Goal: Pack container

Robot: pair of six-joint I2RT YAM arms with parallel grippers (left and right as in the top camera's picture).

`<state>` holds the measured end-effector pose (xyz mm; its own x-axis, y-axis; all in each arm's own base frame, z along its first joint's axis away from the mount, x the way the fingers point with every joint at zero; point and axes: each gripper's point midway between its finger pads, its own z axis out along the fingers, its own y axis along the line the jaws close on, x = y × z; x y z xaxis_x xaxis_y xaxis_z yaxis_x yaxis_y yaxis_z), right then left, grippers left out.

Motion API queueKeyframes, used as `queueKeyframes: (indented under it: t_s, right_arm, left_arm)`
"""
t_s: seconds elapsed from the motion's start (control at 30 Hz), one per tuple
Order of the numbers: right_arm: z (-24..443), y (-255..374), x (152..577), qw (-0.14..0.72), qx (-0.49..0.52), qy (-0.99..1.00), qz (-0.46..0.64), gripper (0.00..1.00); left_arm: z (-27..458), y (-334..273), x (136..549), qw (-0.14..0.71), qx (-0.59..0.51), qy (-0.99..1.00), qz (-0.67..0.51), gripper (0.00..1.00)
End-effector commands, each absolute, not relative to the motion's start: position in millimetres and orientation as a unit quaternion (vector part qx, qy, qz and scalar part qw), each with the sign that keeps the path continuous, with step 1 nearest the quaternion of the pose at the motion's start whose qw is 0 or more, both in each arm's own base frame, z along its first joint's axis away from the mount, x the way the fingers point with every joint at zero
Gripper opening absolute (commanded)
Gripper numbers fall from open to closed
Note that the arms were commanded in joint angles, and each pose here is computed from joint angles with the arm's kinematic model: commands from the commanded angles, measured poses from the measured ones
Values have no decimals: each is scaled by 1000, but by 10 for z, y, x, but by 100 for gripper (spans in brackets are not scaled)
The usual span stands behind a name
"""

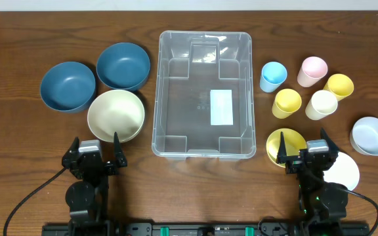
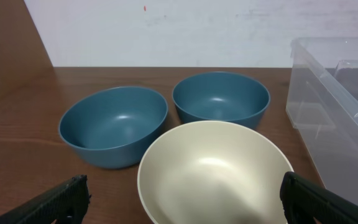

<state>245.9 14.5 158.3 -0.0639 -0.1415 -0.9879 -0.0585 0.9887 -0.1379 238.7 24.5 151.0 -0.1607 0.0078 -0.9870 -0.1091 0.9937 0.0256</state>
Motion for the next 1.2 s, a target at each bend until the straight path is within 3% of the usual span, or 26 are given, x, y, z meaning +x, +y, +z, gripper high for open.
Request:
queueKeyframes:
  t_s: [0.0, 0.67, 0.83, 1.17]
  right_arm:
    - [1571, 183, 2456, 681, -78, 728, -27, 99]
    - [1571, 183, 2456, 681, -78, 728, -27, 99]
    - [1571, 183, 2456, 681, -78, 728, -27, 99]
    - [1571, 183, 2456, 681, -78, 728, -27, 99]
  left_arm:
    - [1356, 231, 2391, 634, -24, 771, 49, 98]
    - [1356, 227, 2392, 635, -28, 771, 44, 98]
    - [1395, -91, 2402, 634, -63, 764, -106, 98]
    - [1879, -129, 2402, 683, -74, 713, -143, 98]
